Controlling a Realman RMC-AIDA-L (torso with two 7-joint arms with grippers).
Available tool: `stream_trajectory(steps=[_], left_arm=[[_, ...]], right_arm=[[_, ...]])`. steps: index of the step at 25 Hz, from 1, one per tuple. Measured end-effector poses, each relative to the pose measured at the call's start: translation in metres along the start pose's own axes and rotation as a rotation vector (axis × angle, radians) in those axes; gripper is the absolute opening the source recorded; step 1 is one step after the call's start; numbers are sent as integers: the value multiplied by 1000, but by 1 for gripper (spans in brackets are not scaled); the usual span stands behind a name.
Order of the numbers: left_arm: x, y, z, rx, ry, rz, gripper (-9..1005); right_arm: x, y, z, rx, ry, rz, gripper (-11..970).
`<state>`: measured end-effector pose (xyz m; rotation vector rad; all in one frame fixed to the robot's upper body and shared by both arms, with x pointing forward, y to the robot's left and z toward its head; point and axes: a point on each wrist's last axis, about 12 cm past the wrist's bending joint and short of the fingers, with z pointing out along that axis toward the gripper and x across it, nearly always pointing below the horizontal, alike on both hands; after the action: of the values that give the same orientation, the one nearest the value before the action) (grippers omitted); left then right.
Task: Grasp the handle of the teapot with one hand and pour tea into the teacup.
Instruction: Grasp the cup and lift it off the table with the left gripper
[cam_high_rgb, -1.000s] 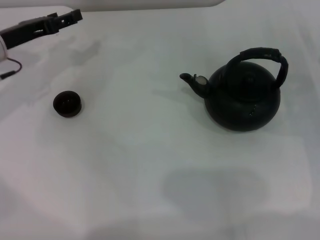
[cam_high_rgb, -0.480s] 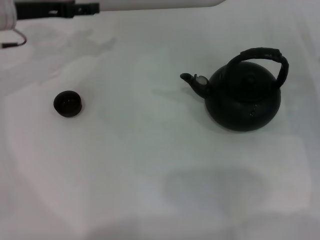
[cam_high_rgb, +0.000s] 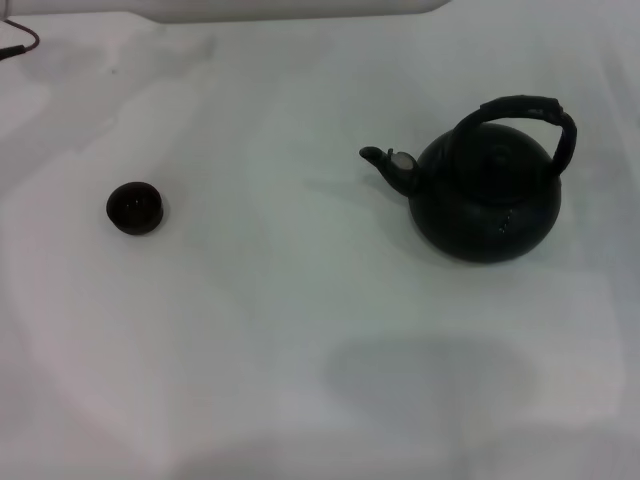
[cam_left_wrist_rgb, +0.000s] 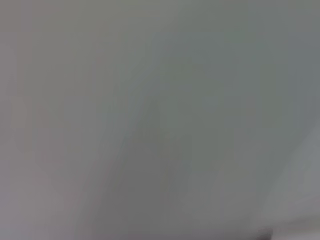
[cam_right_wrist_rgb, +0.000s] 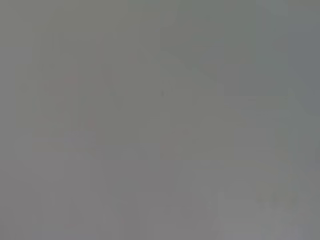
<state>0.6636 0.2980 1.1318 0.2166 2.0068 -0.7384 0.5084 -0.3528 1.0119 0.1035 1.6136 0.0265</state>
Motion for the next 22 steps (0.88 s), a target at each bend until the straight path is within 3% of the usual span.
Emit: stream_trajectory(steps=[4, 8, 16, 22], left_arm=[[-2, -8, -19, 28, -211, 32, 860], [4, -15, -29, -7, -283, 106, 860], [1, -8, -30, -59, -111, 28, 859], [-12, -16, -28, -118, 107, 1, 860]], right_arm=[[0, 0, 1, -1, 0, 0, 841], [-2, 2, 3, -6, -4, -1, 841], [-2, 2, 5, -7, 2, -3, 841], [-1, 2, 5, -5, 6, -3, 841]])
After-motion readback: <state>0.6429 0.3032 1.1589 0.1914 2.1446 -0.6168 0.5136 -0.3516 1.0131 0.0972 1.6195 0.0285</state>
